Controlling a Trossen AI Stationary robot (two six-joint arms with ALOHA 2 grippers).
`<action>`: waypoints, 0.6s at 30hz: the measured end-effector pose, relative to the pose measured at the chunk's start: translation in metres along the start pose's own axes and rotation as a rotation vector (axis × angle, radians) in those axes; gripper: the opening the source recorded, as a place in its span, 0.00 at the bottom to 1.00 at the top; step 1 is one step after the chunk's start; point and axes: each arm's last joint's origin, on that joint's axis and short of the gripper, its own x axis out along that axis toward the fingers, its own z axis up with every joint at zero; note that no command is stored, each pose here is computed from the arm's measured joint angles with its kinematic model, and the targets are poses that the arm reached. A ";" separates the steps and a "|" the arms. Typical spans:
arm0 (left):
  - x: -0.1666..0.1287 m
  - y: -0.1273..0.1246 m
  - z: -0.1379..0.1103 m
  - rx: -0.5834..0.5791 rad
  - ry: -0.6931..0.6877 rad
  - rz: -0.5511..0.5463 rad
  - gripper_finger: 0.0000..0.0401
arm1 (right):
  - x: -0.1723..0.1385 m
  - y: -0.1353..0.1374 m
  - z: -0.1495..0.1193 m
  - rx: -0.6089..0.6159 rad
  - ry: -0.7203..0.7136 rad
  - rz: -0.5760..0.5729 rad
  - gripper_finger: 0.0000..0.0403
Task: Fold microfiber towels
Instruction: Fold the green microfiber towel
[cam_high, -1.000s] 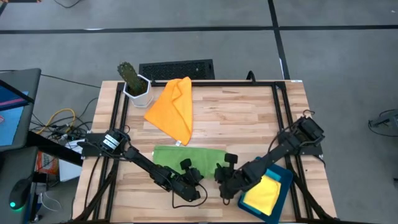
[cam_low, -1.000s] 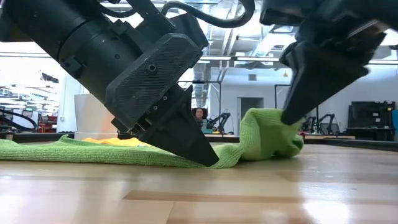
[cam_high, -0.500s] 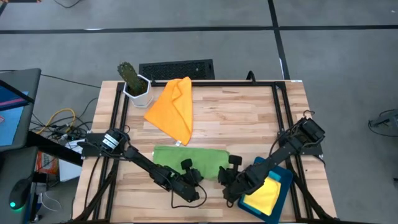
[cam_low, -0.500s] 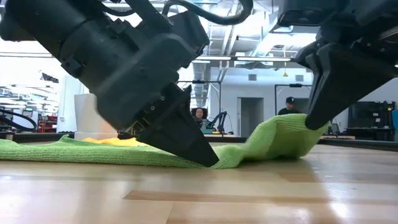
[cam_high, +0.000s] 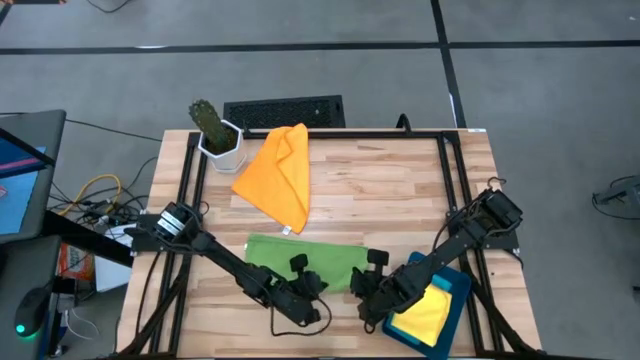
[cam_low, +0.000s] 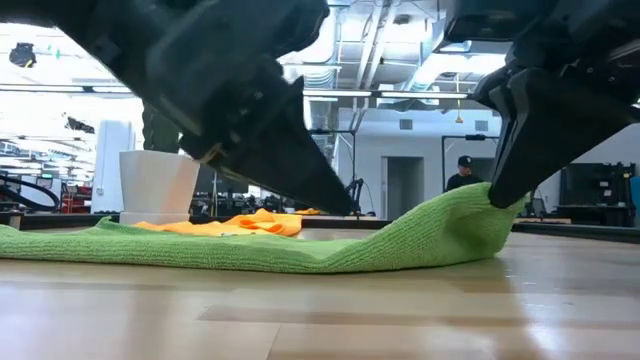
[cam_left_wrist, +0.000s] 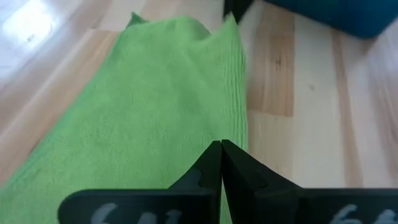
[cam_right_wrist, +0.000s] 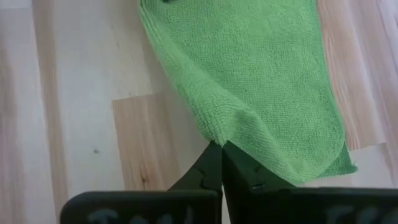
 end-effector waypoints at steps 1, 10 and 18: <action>0.001 0.001 0.001 -0.008 -0.005 0.001 0.00 | 0.000 0.000 0.000 0.000 -0.002 0.002 0.06; 0.019 -0.002 -0.006 -0.044 -0.028 -0.062 0.00 | 0.000 0.001 0.001 0.007 -0.013 0.011 0.06; 0.023 -0.004 -0.009 -0.059 -0.024 -0.084 0.00 | 0.000 0.001 0.002 0.008 -0.016 0.014 0.05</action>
